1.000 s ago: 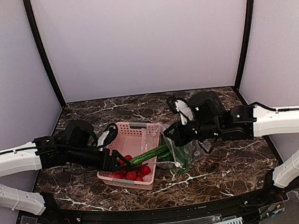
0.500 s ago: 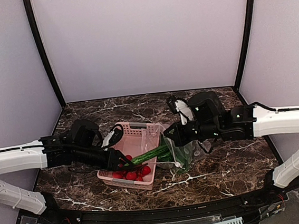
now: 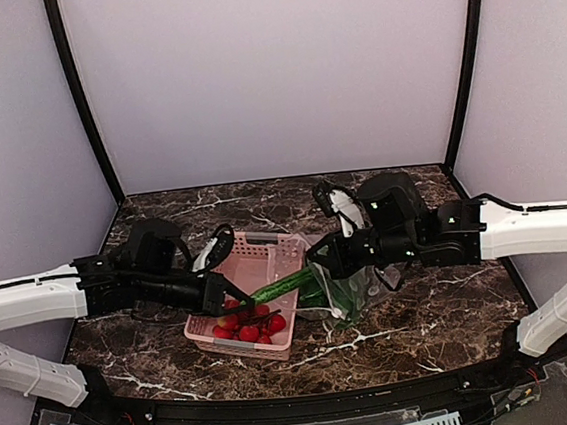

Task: Place the food in the zip-top bag and seal the zipper
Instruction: Place the fake vegetable in the zipper food storage bag.

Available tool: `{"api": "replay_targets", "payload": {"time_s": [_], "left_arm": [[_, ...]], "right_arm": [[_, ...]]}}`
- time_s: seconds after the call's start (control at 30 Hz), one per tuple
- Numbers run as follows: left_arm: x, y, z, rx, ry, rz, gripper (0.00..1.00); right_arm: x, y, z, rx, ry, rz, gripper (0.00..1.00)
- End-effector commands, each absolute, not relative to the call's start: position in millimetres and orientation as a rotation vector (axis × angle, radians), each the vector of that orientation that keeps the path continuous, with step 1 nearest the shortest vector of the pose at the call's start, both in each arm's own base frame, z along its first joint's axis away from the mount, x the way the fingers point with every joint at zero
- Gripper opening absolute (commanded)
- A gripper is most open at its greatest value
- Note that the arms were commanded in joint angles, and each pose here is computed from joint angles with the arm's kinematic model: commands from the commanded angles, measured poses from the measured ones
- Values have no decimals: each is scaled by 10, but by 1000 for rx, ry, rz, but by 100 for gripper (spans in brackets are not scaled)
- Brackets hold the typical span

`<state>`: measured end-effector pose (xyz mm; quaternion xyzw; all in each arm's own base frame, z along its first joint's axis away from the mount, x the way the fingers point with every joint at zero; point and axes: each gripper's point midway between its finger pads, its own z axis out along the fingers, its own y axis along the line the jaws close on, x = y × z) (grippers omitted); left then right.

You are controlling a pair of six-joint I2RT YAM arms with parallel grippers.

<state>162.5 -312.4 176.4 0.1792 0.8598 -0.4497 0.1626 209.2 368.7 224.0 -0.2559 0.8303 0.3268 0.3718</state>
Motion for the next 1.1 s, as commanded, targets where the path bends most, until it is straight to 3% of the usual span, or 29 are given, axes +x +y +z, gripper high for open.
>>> {"api": "replay_targets", "payload": {"time_s": [0.0,0.47,0.93,1.07], "left_arm": [[1604,-3260,1878,669,2447,-1318,1],[1847,-3792,1887,912,2475,-1339,1],[1941,-4122,1536,947,2514,-1320,1],[1964,-4199,1552,934,2490,-1311,5]], "right_arm": [[2008,3879,2539,-728,2021,959,0],[1786,4015,2704,-882,1927,1076,0],[2016,3784,2728,-680,1957,957,0],[2067,3736,2679,-635,1976,932,0]]}}
